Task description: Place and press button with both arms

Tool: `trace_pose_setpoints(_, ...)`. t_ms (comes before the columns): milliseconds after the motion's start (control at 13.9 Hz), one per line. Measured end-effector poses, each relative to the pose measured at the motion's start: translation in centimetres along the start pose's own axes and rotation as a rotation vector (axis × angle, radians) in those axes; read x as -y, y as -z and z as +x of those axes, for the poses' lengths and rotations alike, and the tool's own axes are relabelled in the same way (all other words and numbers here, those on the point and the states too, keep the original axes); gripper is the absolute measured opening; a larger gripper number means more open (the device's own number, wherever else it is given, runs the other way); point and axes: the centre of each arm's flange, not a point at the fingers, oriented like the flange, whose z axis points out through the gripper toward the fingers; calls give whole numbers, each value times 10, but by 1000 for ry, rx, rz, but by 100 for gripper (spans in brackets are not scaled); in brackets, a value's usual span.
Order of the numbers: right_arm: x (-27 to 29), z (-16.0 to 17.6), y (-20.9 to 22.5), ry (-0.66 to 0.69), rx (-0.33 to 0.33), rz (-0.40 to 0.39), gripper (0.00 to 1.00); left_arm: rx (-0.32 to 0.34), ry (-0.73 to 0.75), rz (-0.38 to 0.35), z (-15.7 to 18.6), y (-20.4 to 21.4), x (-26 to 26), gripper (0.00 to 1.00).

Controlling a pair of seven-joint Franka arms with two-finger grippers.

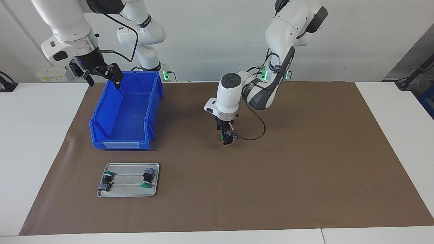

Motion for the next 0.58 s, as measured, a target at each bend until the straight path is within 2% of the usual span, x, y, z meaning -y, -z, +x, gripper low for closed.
trace_pose_setpoints(577,-2,0,0,-2,0,1,100,15,-1,-14,6,-11,-13,93)
